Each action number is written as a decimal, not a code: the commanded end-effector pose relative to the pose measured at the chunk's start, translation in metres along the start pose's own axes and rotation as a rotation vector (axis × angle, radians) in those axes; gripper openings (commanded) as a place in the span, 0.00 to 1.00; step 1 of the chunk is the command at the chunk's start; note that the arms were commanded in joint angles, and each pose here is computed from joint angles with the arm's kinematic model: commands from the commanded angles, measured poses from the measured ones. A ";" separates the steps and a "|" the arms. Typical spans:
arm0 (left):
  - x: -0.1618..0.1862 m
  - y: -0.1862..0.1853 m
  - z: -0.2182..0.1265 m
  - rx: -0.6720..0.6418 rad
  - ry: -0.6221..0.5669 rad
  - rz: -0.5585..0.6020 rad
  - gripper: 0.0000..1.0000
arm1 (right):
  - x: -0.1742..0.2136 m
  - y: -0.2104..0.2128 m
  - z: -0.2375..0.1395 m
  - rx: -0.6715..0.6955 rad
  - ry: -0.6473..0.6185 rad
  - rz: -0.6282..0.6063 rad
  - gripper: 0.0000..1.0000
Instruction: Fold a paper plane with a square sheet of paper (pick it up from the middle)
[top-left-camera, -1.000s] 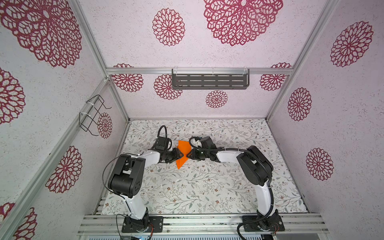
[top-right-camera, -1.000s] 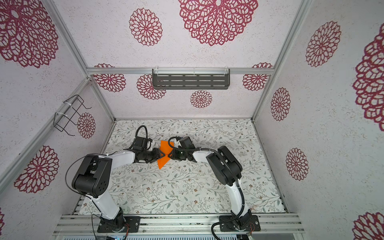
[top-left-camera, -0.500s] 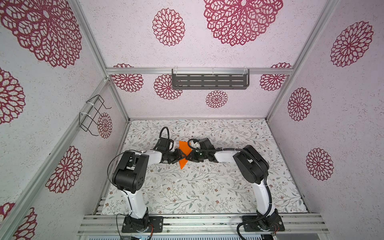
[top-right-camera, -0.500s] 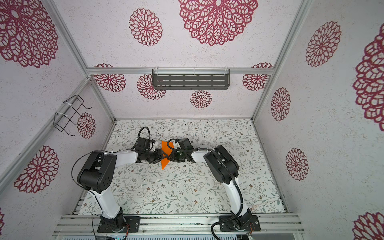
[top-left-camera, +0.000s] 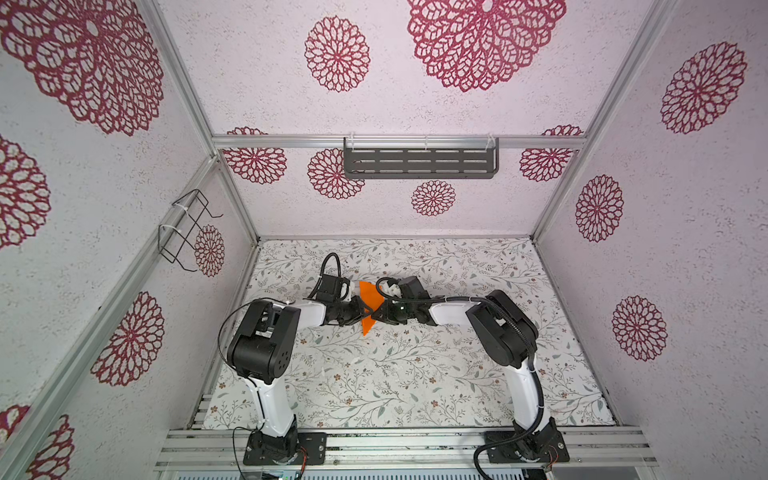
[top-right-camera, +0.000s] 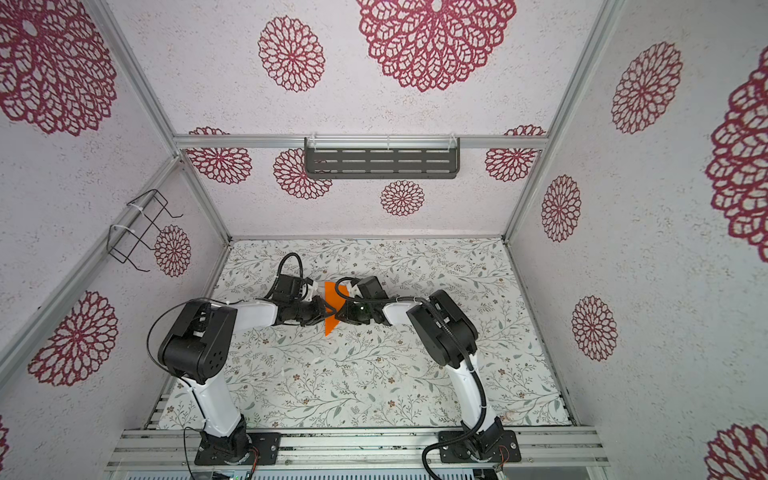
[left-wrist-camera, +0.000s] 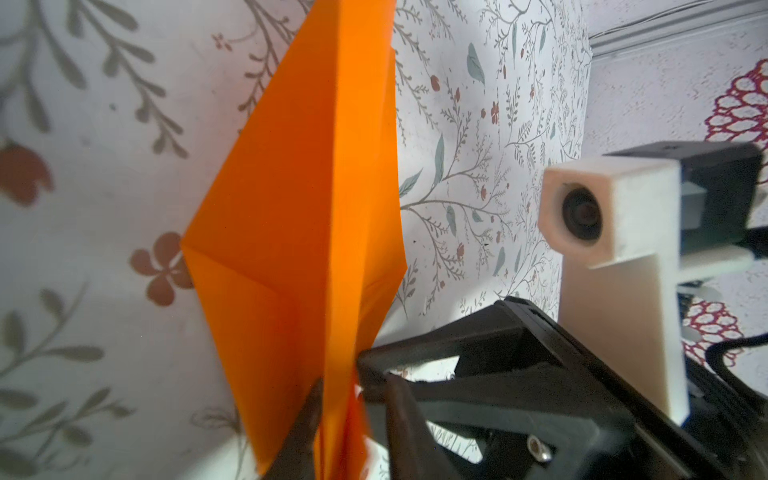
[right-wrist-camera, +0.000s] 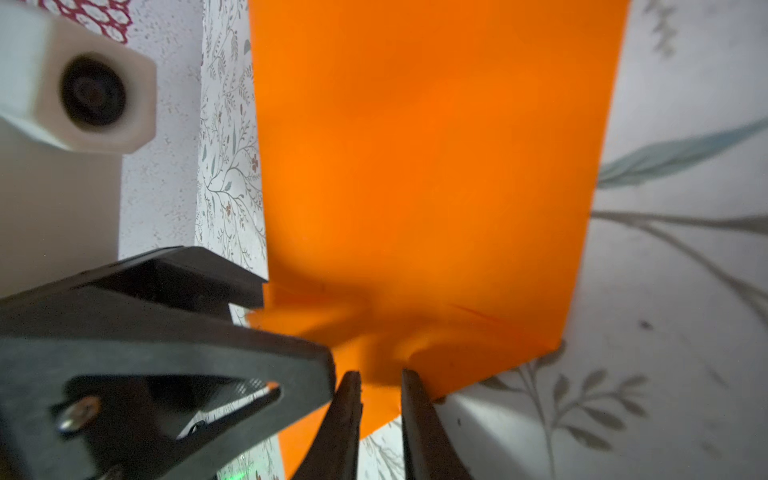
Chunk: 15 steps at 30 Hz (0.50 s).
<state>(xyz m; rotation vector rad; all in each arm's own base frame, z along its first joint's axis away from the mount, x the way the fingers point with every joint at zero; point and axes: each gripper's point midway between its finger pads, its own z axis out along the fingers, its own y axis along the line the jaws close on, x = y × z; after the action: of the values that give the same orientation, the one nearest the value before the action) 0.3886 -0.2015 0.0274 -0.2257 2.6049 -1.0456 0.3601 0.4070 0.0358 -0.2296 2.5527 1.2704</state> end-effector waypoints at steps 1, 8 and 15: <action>-0.002 -0.002 0.004 -0.005 0.000 0.039 0.13 | -0.015 0.012 -0.022 -0.030 -0.085 0.002 0.26; -0.002 -0.030 -0.002 0.084 0.009 0.072 0.07 | -0.037 0.006 -0.094 -0.143 -0.304 0.070 0.44; 0.010 -0.068 0.002 0.246 0.058 0.052 0.07 | -0.019 -0.016 -0.109 -0.122 -0.277 0.129 0.64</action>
<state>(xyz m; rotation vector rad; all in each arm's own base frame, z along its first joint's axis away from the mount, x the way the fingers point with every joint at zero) 0.3782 -0.2345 0.0439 -0.1296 2.5736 -1.2145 0.3641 0.3057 0.0717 0.1094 2.3552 1.3367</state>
